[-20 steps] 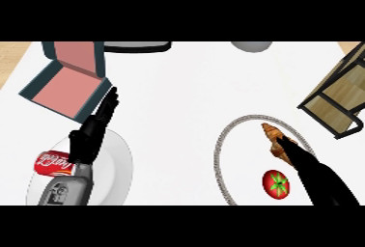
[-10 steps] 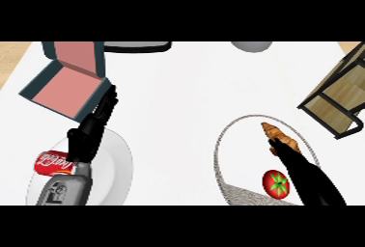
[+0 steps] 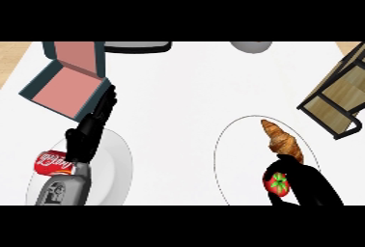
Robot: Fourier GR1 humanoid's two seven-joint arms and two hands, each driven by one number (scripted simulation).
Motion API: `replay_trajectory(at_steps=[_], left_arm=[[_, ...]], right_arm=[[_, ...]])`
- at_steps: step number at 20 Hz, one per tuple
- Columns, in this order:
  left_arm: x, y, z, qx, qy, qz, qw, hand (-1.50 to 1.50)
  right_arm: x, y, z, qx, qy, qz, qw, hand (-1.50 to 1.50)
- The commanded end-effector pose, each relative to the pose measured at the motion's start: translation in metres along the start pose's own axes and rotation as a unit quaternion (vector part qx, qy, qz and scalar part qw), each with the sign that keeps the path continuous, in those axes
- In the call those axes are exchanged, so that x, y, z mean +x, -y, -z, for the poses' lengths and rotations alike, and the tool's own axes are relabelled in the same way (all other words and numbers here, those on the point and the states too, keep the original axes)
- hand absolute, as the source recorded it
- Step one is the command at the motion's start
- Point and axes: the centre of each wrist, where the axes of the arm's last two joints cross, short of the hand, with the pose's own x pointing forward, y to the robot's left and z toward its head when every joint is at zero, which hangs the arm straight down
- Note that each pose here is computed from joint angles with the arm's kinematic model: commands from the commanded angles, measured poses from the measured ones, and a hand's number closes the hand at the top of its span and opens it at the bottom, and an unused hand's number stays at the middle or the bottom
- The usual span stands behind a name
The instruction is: Pick the tomato from the placemat and place it in the tiered shelf
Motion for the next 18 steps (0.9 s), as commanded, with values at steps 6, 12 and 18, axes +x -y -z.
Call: replay_trajectory(at_steps=[6,12,18], left_arm=[[-0.005,-0.007,-0.01,0.012,0.001,-0.001,0.9999,0.0],[-0.008,-0.016,-0.01,0.025,-0.012,0.002,0.9996,0.0],[-0.006,-0.011,-0.005,0.022,-0.005,0.0,0.9997,0.0]], right_arm=[[-0.053,0.025,-0.029,0.04,0.128,-0.072,0.988,1.5],[-0.116,0.062,-0.063,0.083,0.266,-0.116,0.953,1.5],[-0.176,0.081,-0.094,0.024,0.323,0.014,0.946,1.5]])
